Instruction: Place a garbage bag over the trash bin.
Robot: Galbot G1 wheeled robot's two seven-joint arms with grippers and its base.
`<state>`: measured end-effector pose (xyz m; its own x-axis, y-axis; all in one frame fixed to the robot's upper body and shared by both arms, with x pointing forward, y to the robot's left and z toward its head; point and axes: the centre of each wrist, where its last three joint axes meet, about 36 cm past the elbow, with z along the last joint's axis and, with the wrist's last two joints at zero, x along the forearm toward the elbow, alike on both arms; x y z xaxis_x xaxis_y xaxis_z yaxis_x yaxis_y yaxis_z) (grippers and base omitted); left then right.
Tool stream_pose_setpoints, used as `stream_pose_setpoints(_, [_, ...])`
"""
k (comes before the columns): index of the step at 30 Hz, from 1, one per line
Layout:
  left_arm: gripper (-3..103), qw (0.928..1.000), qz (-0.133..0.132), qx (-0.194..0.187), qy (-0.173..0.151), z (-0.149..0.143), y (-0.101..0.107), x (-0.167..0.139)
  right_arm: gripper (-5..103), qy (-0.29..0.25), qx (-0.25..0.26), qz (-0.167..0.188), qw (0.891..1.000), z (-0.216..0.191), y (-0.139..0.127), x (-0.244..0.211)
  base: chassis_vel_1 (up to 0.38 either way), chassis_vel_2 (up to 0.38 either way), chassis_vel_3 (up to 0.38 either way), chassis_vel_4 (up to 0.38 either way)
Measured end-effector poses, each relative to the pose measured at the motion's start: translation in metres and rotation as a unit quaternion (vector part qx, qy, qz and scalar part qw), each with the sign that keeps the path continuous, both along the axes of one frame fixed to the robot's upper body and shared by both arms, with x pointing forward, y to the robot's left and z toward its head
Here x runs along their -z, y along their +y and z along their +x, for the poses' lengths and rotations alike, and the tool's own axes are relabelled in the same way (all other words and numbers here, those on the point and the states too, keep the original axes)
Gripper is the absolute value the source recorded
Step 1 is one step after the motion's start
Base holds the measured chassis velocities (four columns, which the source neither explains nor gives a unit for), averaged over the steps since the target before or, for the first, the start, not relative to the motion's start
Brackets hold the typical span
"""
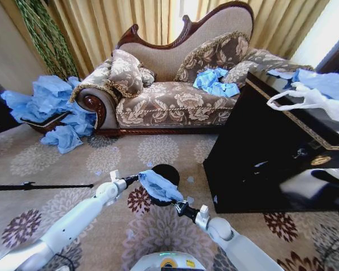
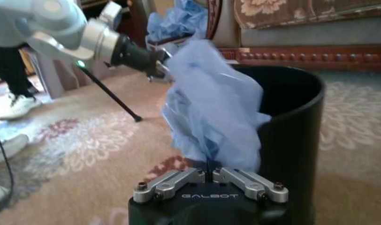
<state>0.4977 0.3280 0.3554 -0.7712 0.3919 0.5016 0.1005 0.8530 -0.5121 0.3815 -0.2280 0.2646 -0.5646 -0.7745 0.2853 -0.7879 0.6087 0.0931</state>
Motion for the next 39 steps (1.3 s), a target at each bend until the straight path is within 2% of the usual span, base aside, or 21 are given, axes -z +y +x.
stream_pose_setpoints(13, [0, 0.9999, -0.006, 0.0, -0.013, 0.005, -0.004, -0.005, 0, -0.015, 0.037, -0.037, 0.999, 0.007, -0.026, -0.007, 0.0, 0.0, 0.0, 0.0])
stream_pose_setpoints(19, [0, 0.9998, -0.011, 0.003, -0.015, -0.001, -0.008, -0.006, -2, -0.054, 0.074, -0.055, 0.994, -0.015, -0.039, -0.023, 0.0, 0.0, 0.0, 0.0])
stream_pose_setpoints(20, [0, 0.9998, -0.013, 0.003, -0.016, -0.002, -0.008, -0.007, 3, -0.071, 0.085, -0.059, 0.992, -0.022, -0.043, -0.027, 0.0, 0.0, 0.0, 0.0])
stream_pose_setpoints(21, [0, 0.9998, -0.013, 0.003, -0.016, -0.002, -0.008, -0.007, 3, -0.071, 0.085, -0.059, 0.992, -0.022, -0.043, -0.027, 0.0, 0.0, 0.0, 0.0])
stream_pose_setpoints(24, [0, 0.9997, -0.015, 0.003, -0.019, -0.003, -0.008, -0.01, 19, -0.116, 0.125, -0.074, 0.983, -0.041, -0.061, -0.038, 0.0, 0.0, 0.0, 0.0])
stream_pose_setpoints(25, [0, 0.9997, -0.015, 0.003, -0.019, -0.003, -0.008, -0.01, 19, -0.116, 0.125, -0.074, 0.983, -0.041, -0.061, -0.038, 0.0, 0.0, 0.0, 0.0])
stream_pose_setpoints(27, [0, 0.9997, -0.017, 0.004, -0.019, -0.005, -0.008, -0.011, 30, -0.142, 0.153, -0.079, 0.975, -0.052, -0.072, -0.046, 0.0, 0.0, 0.0, 0.0])
stream_pose_setpoints(28, [0, 0.9997, -0.017, 0.004, -0.019, -0.005, -0.008, -0.011, 30, -0.142, 0.153, -0.079, 0.975, -0.052, -0.072, -0.046, 0.0, 0.0, 0.0, 0.0])
stream_pose_setpoints(29, [0, 0.9997, -0.017, 0.004, -0.018, -0.006, -0.009, -0.011, 36, -0.146, 0.163, -0.078, 0.973, -0.058, -0.074, -0.049, 0.0, 0.0, 0.0, 0.0])
stream_pose_setpoints(30, [0, 0.9997, -0.018, 0.005, -0.017, -0.007, -0.01, -0.01, 41, -0.152, 0.174, -0.073, 0.97, -0.066, -0.072, -0.055, 0.0, 0.0, 0.0, 0.0])
stream_pose_setpoints(32, [0, 0.9997, -0.019, 0.005, -0.017, -0.007, -0.01, -0.01, 41, -0.153, 0.178, -0.069, 0.97, -0.07, -0.07, -0.057, 0.0, 0.0, 0.0, 0.0])
stream_pose_setpoints(33, [0, 0.9996, -0.02, 0.006, -0.017, -0.008, -0.012, -0.01, 47, -0.153, 0.184, -0.061, 0.969, -0.078, -0.064, -0.06, 0.0, 0.0, 0.0, 0.0])
stream_pose_setpoints(34, [0, 0.9996, -0.022, 0.008, -0.017, -0.009, -0.014, -0.011, 57, -0.143, 0.191, -0.046, 0.97, -0.093, -0.049, -0.063, 0.0, 0.0, 0.0, 0.0])
stream_pose_setpoints(35, [0, 0.9995, -0.024, 0.009, -0.017, -0.01, -0.015, -0.012, 57, -0.133, 0.191, -0.037, 0.972, -0.101, -0.038, -0.061, 0.0, 0.0, 0.0, 0.0])
stream_pose_setpoints(36, [0, 0.9995, -0.024, 0.009, -0.017, -0.01, -0.015, -0.012, 57, -0.133, 0.191, -0.037, 0.972, -0.101, -0.038, -0.061, 0.0, 0.0, 0.0, 0.0])
stream_pose_setpoints(37, [0, 0.9995, -0.025, 0.009, -0.018, -0.011, -0.016, -0.012, 69, -0.125, 0.187, -0.033, 0.974, -0.106, -0.026, -0.057, 0.0, 0.0, 0.0, 0.0])
stream_pose_setpoints(39, [0, 0.9995, -0.026, 0.009, -0.018, -0.012, -0.017, -0.013, 69, -0.122, 0.182, -0.034, 0.975, -0.108, -0.018, -0.052, 0.0, 0.0, 0.0, 0.0])
